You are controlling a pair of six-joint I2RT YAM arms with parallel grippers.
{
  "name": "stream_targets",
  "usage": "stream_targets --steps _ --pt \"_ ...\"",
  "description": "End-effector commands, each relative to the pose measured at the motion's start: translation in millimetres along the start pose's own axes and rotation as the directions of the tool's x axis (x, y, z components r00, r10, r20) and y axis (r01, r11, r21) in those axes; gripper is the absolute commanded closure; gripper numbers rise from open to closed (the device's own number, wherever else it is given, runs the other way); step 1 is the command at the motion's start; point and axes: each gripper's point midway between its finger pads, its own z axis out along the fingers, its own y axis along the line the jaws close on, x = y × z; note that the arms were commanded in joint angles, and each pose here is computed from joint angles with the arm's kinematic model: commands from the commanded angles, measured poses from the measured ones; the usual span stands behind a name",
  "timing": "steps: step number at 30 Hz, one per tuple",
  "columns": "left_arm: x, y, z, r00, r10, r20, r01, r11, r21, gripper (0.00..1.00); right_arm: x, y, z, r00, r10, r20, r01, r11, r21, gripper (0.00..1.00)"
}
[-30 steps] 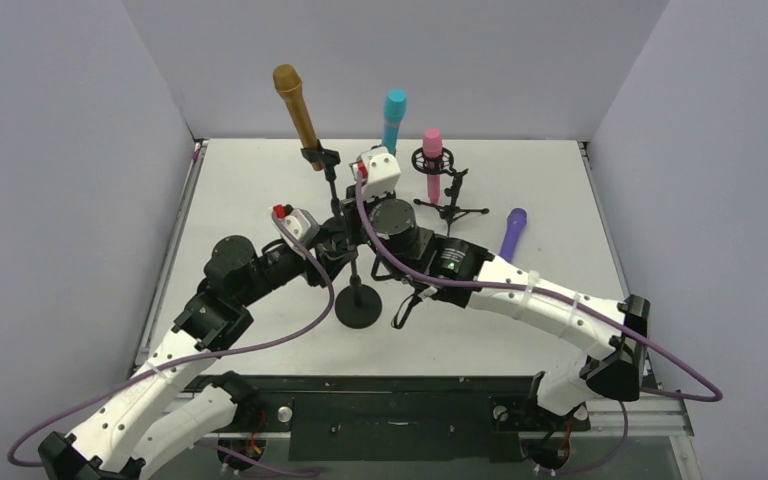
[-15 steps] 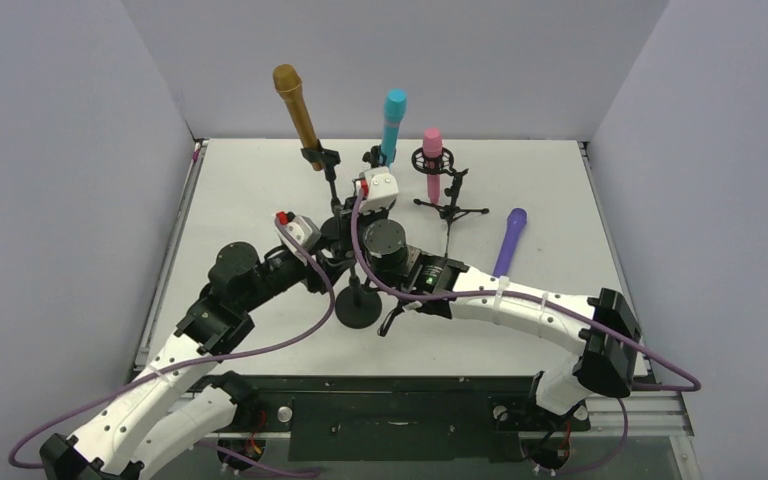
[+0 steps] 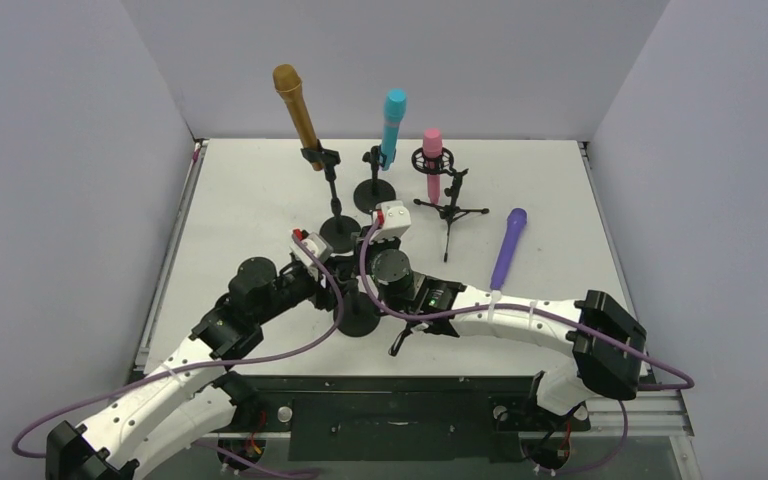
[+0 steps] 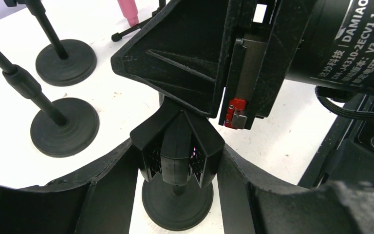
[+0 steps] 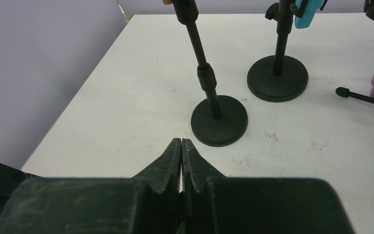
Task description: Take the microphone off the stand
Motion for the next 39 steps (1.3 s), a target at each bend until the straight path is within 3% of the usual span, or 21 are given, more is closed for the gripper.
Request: stream_targets --steps 1,8,10,12,14,16,21,29,39 --pt "-9 -11 3 0.996 -0.078 0.052 0.078 0.997 0.009 1.00 71 -15 -11 0.979 -0.093 -0.180 0.097 0.995 0.012 1.00" --pt "-15 -14 5 0.992 -0.069 0.103 0.070 0.998 -0.005 1.00 31 -8 -11 0.980 -0.096 -0.176 0.097 0.995 0.001 1.00" --pt "-23 -17 9 0.988 -0.072 0.140 0.072 0.997 0.005 1.00 -12 -1 -13 0.986 -0.072 -0.148 0.073 0.997 0.002 0.84" --pt "-34 -21 14 0.981 -0.068 0.182 0.065 0.998 0.021 1.00 -48 -6 -20 0.991 -0.072 -0.117 0.076 0.997 0.029 0.45" --pt "-46 -29 19 0.973 -0.059 0.222 0.051 0.998 0.041 1.00 -85 -15 -31 0.996 -0.060 -0.068 0.065 0.996 0.066 0.32" --pt "-55 -35 26 0.969 -0.049 0.243 0.035 0.998 0.060 1.00 -112 -33 -40 0.998 -0.047 -0.038 0.052 0.992 0.118 0.26" --pt "-69 -53 56 0.969 0.006 0.245 -0.030 0.995 0.096 1.00 -160 -100 -66 0.999 0.014 0.051 -0.027 0.964 0.263 0.20" --pt "-87 -83 106 0.960 0.034 0.279 -0.078 0.986 0.146 1.00 -169 -211 -101 0.992 0.068 0.102 -0.108 0.872 0.477 0.19" --pt "-98 -107 158 0.959 0.044 0.281 -0.099 0.978 0.184 1.00 -161 -250 -114 0.994 0.075 0.081 -0.107 0.838 0.535 0.18"
